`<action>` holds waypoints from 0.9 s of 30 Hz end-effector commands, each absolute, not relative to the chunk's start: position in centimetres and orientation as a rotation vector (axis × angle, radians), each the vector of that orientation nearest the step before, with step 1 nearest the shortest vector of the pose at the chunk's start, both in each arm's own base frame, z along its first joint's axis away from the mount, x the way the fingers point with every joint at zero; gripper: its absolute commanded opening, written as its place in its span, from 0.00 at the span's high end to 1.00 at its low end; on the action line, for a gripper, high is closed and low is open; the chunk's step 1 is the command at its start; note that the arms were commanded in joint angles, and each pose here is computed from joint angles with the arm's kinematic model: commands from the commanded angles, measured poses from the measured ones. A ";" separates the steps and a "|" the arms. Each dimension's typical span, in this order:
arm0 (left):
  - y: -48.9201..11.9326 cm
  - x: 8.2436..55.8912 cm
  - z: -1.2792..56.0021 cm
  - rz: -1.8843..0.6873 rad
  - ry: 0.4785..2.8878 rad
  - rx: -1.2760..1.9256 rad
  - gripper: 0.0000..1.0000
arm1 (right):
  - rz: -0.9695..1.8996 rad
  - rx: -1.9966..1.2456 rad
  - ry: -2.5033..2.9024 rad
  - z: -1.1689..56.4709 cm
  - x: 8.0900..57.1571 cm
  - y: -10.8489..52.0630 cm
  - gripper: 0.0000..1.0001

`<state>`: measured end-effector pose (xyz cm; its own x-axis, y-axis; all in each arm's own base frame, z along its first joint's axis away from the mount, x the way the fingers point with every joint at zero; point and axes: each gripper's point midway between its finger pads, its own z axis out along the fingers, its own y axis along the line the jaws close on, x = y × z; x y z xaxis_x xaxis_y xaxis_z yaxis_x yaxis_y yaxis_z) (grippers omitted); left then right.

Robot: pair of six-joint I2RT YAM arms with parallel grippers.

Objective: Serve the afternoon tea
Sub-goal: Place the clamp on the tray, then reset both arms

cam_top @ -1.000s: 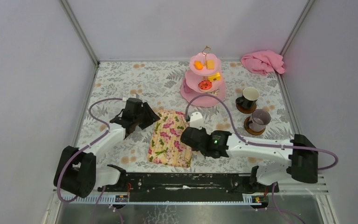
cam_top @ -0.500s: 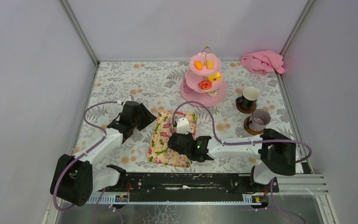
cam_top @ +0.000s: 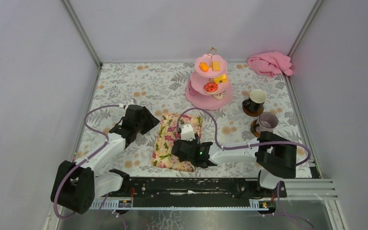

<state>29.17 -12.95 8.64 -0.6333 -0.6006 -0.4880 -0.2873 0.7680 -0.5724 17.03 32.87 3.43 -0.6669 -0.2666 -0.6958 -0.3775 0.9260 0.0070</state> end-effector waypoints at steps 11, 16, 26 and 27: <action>-12.2 30.8 12.1 -0.562 2.140 -0.628 0.41 | 0.182 -0.519 2.226 8.7 18.2 34.9 0.13; -12.0 32.3 16.0 -0.558 2.050 -0.573 0.41 | 0.145 -0.505 2.107 15.2 19.7 34.1 0.07; -9.1 34.3 25.9 -0.416 1.768 -0.461 0.38 | -0.095 -0.075 1.805 29.0 25.6 20.6 0.01; -8.9 34.3 26.3 -0.403 1.757 -0.456 0.38 | -0.102 -0.006 1.807 29.5 26.2 18.3 0.01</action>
